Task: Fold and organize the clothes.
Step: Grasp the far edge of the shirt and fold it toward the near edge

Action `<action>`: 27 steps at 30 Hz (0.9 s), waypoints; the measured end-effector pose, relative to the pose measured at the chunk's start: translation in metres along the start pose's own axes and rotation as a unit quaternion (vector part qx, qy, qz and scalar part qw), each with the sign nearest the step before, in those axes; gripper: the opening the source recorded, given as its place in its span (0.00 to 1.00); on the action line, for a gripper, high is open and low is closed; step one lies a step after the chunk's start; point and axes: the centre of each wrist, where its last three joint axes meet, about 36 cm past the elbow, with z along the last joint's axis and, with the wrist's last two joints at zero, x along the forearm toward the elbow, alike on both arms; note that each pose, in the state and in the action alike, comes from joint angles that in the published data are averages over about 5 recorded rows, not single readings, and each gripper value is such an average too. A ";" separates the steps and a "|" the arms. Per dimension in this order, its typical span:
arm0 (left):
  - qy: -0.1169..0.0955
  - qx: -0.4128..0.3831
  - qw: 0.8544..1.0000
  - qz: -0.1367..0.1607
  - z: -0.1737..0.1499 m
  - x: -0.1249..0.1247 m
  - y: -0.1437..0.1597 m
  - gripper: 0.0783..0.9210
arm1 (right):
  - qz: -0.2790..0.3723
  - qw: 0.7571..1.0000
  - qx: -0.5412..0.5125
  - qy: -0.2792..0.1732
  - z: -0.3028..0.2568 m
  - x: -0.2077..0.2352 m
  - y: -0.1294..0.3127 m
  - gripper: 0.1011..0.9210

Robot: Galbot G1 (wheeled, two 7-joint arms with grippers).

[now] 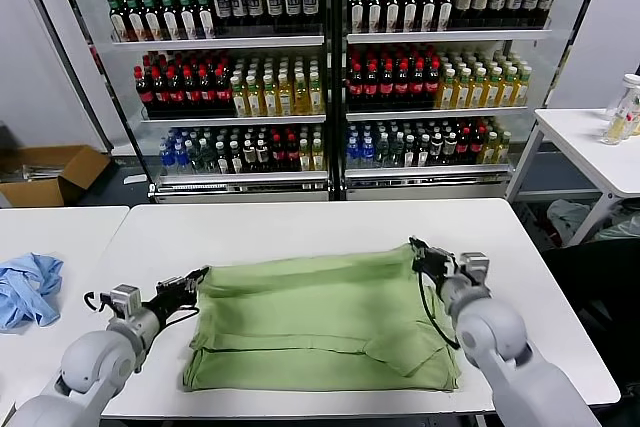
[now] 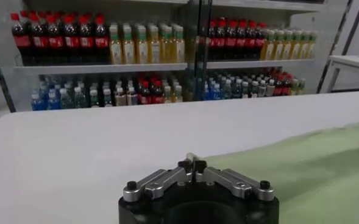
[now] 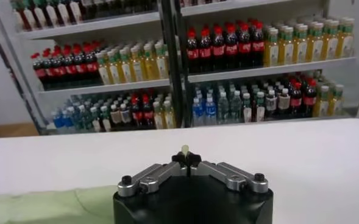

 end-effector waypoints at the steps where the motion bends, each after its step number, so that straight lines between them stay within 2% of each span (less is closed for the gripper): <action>1: 0.000 0.000 1.000 0.001 0.001 0.003 -0.001 0.00 | 0.000 1.000 0.000 0.000 0.002 0.007 0.000 0.01; 14: 0.022 0.002 1.000 0.013 0.023 0.037 -0.020 0.00 | 0.016 1.000 0.014 0.012 0.019 0.080 0.002 0.01; 27: 0.051 -0.007 0.998 0.019 0.025 0.047 -0.022 0.00 | 0.024 0.999 0.029 0.040 0.037 0.106 0.010 0.01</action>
